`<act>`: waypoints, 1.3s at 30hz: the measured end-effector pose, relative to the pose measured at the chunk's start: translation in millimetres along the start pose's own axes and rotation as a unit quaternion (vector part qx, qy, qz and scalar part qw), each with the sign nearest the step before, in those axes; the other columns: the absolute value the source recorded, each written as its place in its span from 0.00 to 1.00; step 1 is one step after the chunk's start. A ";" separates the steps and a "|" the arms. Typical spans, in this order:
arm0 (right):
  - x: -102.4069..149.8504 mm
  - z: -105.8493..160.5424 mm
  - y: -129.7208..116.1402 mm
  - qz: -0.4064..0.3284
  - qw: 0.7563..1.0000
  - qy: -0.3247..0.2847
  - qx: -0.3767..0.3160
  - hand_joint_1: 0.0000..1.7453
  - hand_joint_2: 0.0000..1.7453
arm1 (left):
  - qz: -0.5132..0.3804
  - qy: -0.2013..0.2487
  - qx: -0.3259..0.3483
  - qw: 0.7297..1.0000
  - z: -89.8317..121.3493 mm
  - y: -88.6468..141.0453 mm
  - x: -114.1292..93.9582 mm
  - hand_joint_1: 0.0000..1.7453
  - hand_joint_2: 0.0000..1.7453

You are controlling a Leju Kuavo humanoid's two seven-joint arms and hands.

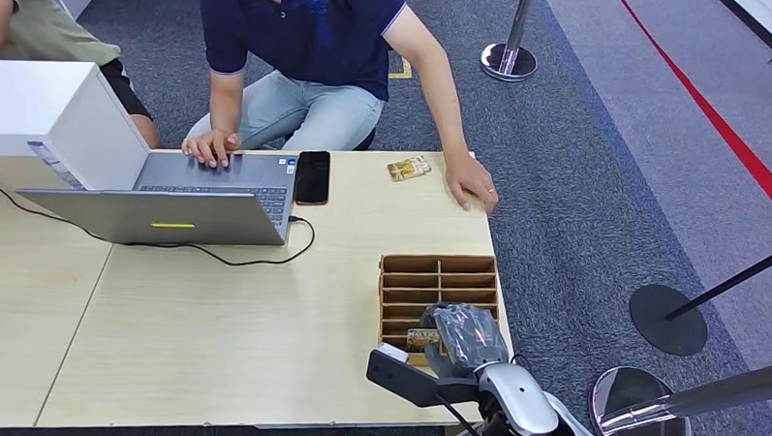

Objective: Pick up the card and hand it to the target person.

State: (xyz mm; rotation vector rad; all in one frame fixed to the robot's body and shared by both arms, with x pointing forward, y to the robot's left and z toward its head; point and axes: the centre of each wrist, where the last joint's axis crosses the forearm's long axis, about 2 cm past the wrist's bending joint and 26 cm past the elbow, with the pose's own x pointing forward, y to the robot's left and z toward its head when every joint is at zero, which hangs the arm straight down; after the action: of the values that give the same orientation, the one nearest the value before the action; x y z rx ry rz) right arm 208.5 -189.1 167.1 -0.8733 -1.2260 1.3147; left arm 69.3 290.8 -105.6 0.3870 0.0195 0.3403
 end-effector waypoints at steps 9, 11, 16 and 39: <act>0.0 -0.9 2.1 -0.002 1.000 -0.001 0.009 0.45 1.00 | 0.000 0.000 -0.001 1.000 0.3 -0.8 -0.3 0.00 0.00; 0.0 -1.0 2.9 -0.002 1.000 -0.001 0.011 0.45 1.00 | 0.000 0.000 -0.001 1.000 0.4 -0.9 -0.3 0.00 0.00; 0.7 -2.2 4.3 -0.005 1.000 -0.001 0.017 0.46 1.00 | 0.000 0.000 -0.001 1.000 0.5 -1.2 -0.5 0.00 0.00; 1.7 -6.1 9.1 -0.003 0.999 -0.002 0.037 0.52 1.00 | 0.000 0.001 -0.001 1.000 0.6 -1.5 -0.6 0.00 0.00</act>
State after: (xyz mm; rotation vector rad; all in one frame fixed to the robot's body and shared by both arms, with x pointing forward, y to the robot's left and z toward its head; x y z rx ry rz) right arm 212.1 -185.4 157.3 -0.8143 -1.1739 1.3488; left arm 69.3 289.1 -105.6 0.3839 0.0205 0.3396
